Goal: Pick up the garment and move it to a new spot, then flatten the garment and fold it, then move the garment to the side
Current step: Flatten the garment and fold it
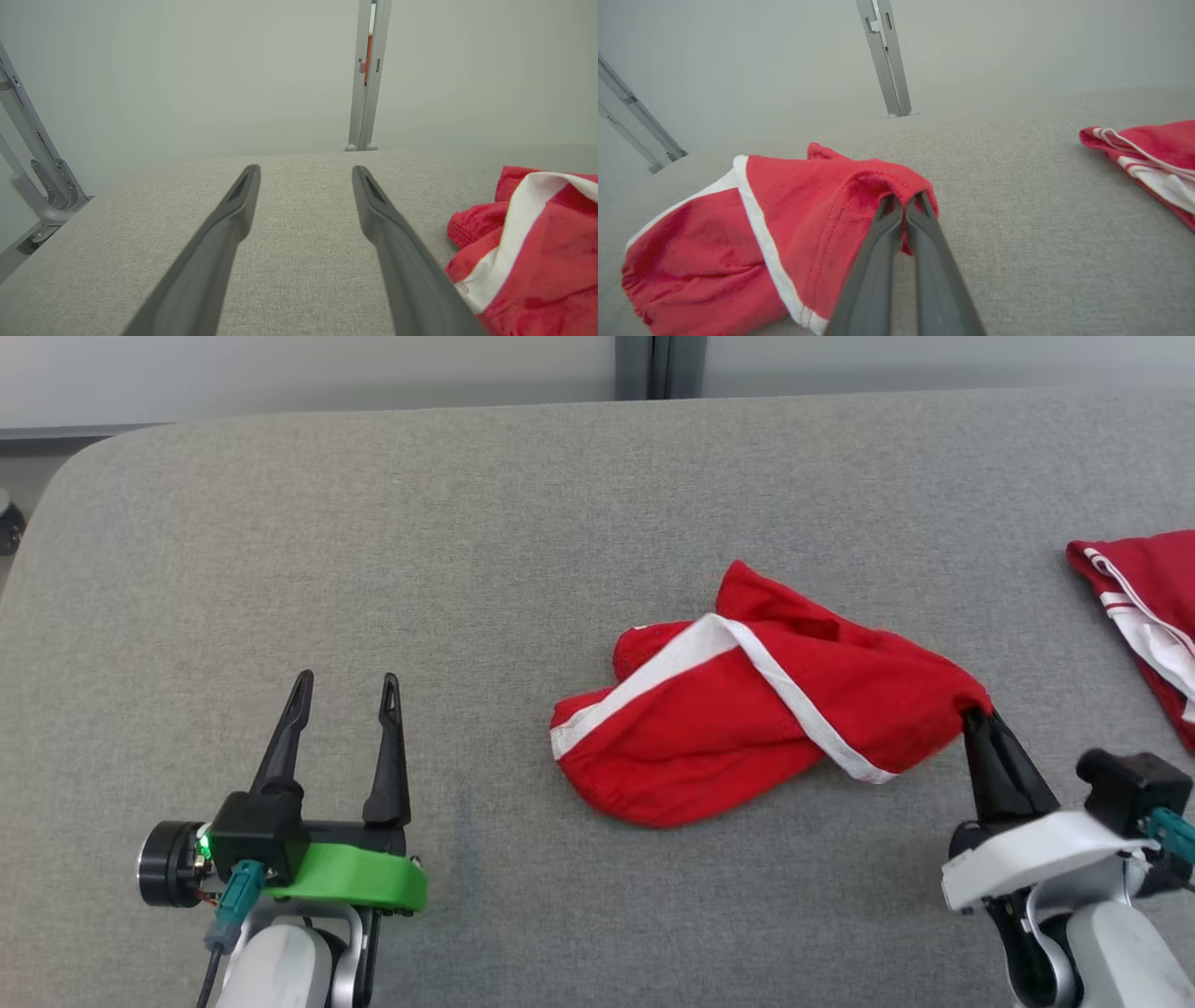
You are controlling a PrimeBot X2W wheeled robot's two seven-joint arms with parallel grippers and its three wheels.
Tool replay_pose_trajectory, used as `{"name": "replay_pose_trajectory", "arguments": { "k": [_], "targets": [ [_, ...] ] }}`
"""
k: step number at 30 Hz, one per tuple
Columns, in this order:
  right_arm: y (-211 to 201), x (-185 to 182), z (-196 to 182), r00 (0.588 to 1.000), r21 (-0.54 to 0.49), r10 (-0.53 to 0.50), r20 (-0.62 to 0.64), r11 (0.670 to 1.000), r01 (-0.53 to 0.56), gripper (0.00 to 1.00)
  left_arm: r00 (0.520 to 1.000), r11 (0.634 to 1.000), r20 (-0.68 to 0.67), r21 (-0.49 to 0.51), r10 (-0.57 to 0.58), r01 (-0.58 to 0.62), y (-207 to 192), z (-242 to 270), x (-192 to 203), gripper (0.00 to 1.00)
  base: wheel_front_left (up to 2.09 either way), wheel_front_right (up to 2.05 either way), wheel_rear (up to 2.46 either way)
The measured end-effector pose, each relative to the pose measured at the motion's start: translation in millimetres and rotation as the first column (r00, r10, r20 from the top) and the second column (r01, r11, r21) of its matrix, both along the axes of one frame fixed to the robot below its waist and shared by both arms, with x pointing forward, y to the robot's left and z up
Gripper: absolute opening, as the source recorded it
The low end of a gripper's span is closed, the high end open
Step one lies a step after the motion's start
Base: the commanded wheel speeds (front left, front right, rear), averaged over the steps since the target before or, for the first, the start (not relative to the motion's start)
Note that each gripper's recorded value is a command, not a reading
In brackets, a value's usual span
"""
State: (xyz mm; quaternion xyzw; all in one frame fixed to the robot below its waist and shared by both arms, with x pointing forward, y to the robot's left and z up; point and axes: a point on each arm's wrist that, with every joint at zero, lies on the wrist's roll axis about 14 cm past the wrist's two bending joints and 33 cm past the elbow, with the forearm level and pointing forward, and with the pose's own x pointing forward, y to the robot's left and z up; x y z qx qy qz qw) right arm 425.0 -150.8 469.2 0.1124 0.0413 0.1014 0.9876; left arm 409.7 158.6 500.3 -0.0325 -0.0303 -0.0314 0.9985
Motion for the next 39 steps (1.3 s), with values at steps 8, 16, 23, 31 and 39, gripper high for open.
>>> {"name": "replay_pose_trajectory", "arguments": {
  "k": [8,16,23,31,39],
  "targets": [
    [-44,-34,-49,0.970,0.030,-0.160,-0.181,0.985,0.168,1.00,0.999,0.999,-0.010,0.001,-0.045,0.045,-14,-5,6,1.00,0.00,0.00,0.00],
    [-75,-33,-21,0.979,-0.066,-0.197,-0.058,0.979,0.193,1.00,0.998,0.998,-0.005,-0.002,-0.070,0.070,-23,-3,8,1.00,0.00,0.00,0.00],
    [-68,-39,30,0.986,-0.164,-0.119,0.116,0.977,0.138,1.00,0.999,0.999,-0.007,0.000,-0.032,0.032,-13,-2,-3,1.00,0.00,0.00,0.00],
    [-32,-61,58,0.987,-0.157,-0.035,0.159,0.986,0.060,1.00,1.000,1.000,-0.013,0.002,0.024,-0.024,3,-2,-25,1.00,0.00,0.00,0.00],
    [-23,-67,65,0.987,-0.145,-0.020,0.160,0.988,0.044,1.00,0.999,0.999,-0.009,0.000,0.052,-0.052,10,2,-34,1.00,0.00,0.00,0.00]
  ]
}}
